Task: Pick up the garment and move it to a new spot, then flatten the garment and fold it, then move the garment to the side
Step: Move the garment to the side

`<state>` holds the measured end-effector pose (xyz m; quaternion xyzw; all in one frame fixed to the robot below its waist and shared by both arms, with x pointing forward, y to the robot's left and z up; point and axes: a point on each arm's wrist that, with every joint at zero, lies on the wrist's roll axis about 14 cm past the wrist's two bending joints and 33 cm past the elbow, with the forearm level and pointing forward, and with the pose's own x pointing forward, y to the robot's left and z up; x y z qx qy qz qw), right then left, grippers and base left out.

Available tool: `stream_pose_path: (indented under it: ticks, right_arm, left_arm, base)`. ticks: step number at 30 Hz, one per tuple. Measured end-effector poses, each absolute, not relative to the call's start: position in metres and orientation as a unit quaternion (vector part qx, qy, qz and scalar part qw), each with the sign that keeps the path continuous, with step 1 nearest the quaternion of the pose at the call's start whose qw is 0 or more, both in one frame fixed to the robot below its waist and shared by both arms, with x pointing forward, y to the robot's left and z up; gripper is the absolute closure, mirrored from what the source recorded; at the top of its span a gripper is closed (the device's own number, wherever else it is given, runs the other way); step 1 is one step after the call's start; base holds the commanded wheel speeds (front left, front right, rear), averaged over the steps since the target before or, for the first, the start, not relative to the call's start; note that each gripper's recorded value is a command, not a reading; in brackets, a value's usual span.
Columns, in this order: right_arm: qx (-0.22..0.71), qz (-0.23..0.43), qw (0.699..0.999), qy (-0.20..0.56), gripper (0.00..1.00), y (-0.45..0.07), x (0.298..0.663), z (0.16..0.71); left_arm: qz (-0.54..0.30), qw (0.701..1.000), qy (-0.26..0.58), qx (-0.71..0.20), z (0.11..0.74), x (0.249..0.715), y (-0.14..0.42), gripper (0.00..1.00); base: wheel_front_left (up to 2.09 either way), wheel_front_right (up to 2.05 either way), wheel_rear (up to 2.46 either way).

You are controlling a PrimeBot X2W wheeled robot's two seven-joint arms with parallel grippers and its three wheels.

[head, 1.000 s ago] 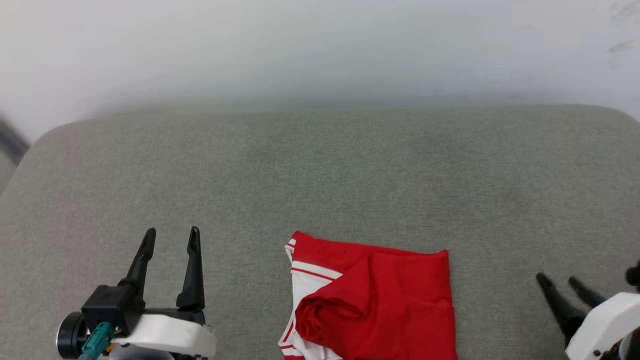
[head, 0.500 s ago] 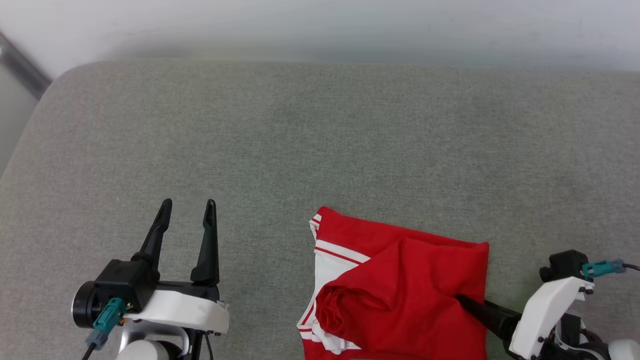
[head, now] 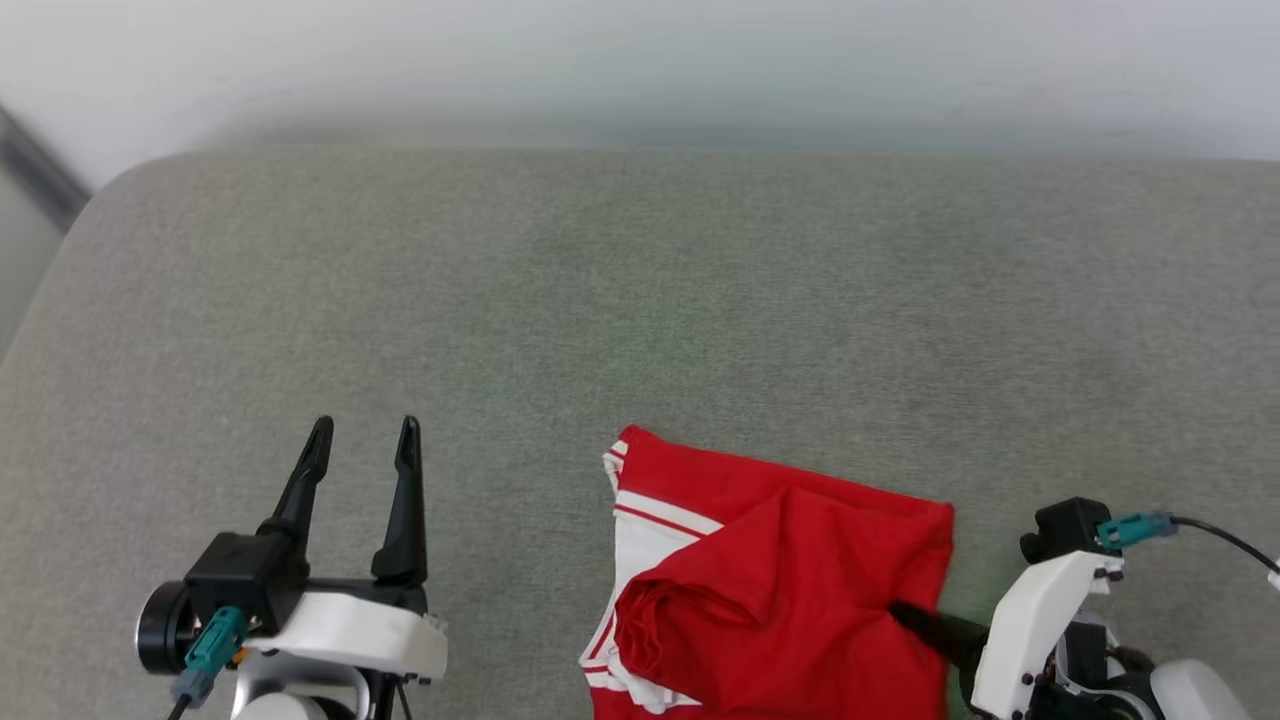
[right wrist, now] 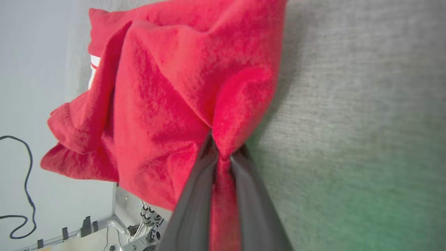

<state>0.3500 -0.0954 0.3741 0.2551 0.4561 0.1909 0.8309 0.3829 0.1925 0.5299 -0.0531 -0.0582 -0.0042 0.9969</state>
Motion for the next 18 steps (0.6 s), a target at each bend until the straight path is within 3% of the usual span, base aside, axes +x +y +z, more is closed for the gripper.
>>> stream_pose_path:
  ticks: [6, 7, 18]
  right_arm:
    - [0.143, 0.146, 0.884, 0.421, 1.00, -0.151, 0.355, 0.387]
    - [0.099, 0.116, 0.898, 0.412, 1.00, -0.182, 0.350, 0.396]
    - [0.005, -0.030, 0.946, 0.324, 1.00, -0.302, 0.367, 0.455]
  left_arm:
    - [-0.033, 0.996, -0.060, -0.057, 0.531, 0.383, 0.174, 0.00]
    - [-0.057, 0.995, -0.064, -0.060, 0.535, 0.386, 0.158, 0.00]
    - [-0.205, 0.971, -0.103, -0.069, 0.560, 0.436, 0.063, 0.00]
  base:
    - [0.00, 0.00, 0.00]
    - [0.00, 0.00, 0.00]
    - [0.00, 0.00, 0.00]
